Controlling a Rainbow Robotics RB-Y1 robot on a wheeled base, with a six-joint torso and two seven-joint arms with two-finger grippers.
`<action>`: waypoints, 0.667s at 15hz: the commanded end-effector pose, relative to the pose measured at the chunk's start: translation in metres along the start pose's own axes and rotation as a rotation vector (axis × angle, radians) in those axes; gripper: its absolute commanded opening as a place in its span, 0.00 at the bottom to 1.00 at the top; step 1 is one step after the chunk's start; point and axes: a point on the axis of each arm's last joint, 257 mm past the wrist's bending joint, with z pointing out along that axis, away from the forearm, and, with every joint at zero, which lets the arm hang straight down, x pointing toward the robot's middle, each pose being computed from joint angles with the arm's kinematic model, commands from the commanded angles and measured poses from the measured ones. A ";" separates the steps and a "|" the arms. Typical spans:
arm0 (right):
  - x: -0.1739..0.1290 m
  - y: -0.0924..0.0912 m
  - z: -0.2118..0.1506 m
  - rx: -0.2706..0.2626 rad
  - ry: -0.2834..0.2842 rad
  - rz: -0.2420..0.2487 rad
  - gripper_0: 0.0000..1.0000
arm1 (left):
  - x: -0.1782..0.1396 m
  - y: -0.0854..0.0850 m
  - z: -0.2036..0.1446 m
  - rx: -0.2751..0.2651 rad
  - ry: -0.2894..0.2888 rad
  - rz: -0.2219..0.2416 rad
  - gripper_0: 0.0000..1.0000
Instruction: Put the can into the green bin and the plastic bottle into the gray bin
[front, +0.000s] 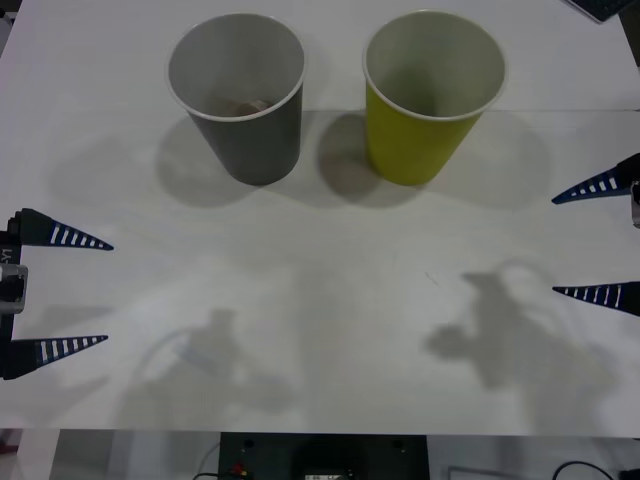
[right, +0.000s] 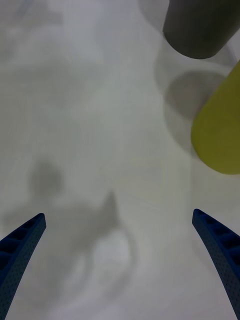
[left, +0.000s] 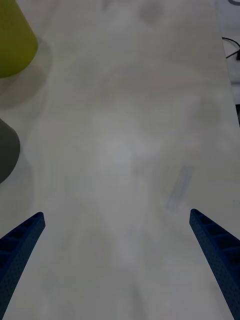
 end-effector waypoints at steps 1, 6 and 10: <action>0.005 0.009 0.003 0.006 -0.017 -0.021 1.00 | 0.000 0.000 0.000 0.000 0.000 0.000 1.00; 0.011 0.025 0.009 0.001 -0.038 -0.005 1.00 | 0.000 0.000 0.000 0.000 0.000 0.000 1.00; 0.013 0.025 0.008 0.003 -0.036 -0.006 1.00 | 0.000 0.000 0.000 0.000 0.000 0.000 1.00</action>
